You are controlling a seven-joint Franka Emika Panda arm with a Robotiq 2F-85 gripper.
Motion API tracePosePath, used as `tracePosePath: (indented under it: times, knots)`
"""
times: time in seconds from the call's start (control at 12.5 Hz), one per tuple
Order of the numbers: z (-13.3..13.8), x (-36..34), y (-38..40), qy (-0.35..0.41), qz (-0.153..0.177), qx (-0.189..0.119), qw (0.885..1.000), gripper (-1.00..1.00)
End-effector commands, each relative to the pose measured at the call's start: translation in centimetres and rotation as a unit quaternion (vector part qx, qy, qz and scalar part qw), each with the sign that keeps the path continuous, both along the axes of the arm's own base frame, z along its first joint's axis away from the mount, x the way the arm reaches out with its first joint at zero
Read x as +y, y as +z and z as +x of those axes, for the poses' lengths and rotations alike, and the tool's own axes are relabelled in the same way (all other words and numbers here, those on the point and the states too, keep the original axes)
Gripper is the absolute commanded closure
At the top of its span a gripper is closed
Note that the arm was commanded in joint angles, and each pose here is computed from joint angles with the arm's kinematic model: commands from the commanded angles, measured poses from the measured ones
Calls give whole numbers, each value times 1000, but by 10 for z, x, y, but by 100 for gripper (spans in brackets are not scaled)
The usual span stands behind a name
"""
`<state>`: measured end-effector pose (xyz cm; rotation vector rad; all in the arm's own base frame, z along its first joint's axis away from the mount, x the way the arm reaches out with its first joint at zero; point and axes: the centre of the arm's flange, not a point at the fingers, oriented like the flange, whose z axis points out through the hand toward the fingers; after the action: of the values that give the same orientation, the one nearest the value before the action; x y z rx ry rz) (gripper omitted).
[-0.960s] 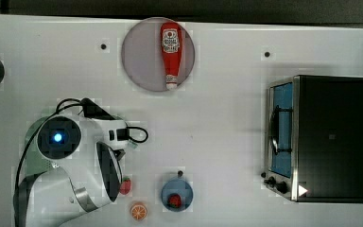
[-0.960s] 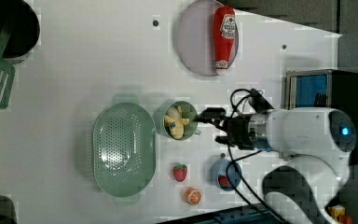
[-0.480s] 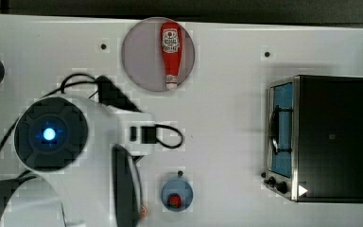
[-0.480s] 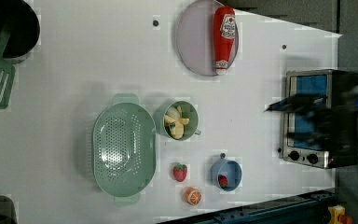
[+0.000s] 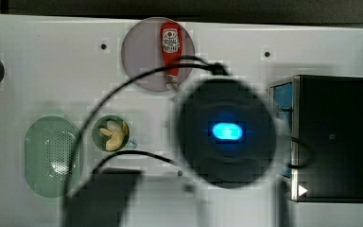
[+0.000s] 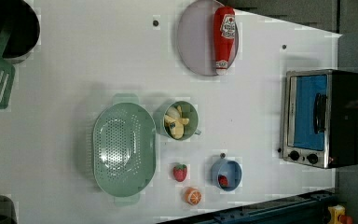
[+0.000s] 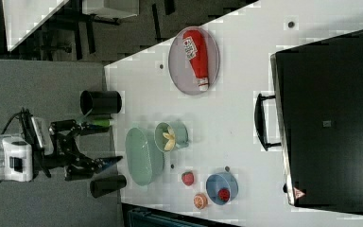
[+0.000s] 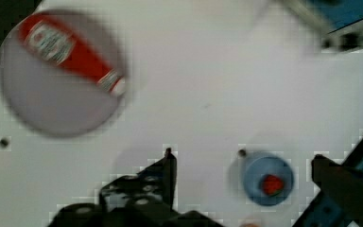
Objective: Pick Banana and place it in mug.
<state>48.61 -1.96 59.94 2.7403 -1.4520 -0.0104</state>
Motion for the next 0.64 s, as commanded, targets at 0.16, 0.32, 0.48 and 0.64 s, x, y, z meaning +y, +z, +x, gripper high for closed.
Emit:
tracePosePath:
  times: [0.16,0.32,0.48,0.64]
  knots:
    - [-5,-6,-1,18,2,18,1000,-100]
    - [-5,-6,-4,19,2,21,1000,-100]
    - [-5,-6,-5,19,2,22,1000,-100]
    - [-5,-6,-5,19,2,22,1000,-100]
